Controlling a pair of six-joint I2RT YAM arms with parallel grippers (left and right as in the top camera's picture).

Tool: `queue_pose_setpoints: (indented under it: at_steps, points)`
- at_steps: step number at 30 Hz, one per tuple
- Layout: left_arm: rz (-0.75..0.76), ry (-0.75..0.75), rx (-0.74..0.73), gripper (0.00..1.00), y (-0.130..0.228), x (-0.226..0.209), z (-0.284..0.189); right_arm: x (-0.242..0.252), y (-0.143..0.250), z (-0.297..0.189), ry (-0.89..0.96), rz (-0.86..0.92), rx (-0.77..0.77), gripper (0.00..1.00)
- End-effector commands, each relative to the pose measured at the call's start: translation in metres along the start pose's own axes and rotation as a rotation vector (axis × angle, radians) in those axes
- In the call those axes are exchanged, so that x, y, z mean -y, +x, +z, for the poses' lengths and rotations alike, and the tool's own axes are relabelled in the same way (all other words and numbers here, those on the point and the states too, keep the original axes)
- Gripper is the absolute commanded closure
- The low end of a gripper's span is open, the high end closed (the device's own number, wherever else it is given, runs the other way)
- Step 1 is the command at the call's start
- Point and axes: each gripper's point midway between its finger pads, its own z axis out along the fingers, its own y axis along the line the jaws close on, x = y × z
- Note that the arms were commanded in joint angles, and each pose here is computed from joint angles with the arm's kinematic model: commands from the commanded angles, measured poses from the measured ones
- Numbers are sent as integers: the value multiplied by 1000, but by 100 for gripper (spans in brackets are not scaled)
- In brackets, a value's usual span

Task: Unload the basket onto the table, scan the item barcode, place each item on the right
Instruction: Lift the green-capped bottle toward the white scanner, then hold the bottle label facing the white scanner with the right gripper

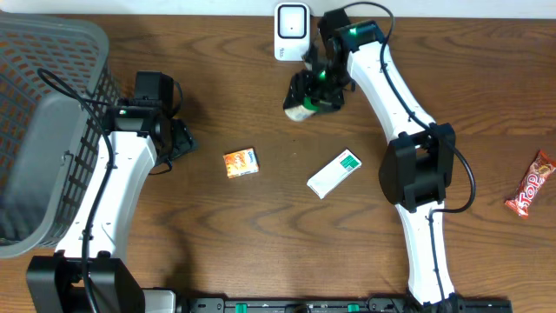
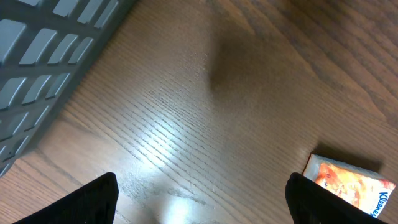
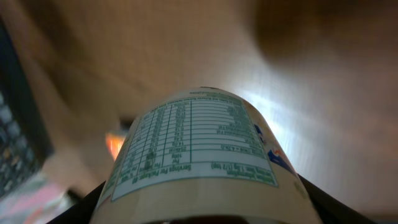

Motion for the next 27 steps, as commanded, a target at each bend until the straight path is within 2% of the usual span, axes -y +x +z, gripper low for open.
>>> queue_pose_setpoints:
  at_steps: [1, 9, 14, 15, 19, 23, 26, 27]
  points:
    - [2, -17, -1, 14, 1, -4, 2, -15, -23, -18, 31, -48, 139, 44]
    - [2, -16, -1, 14, 1, -4, 2, -6, -48, -48, 181, -39, 301, 50]
    - [2, -17, -1, 14, 1, -4, 2, -23, -15, -49, 209, -54, 219, 53]
    - [2, -17, -1, 14, 1, -4, 2, -28, 1, -45, 246, -83, 177, 54]
    - [2, -17, -1, 14, 1, -4, 2, -31, 21, -51, 351, -116, 162, 54]
    - [2, -17, -1, 14, 1, -4, 2, -41, 22, -74, 444, -140, 267, 54]
    - [2, -17, -1, 14, 1, -4, 2, -58, 11, -99, 508, -180, 426, 51]
    - [2, -17, -1, 14, 1, -4, 2, -68, 1, -111, 532, -199, 520, 46]
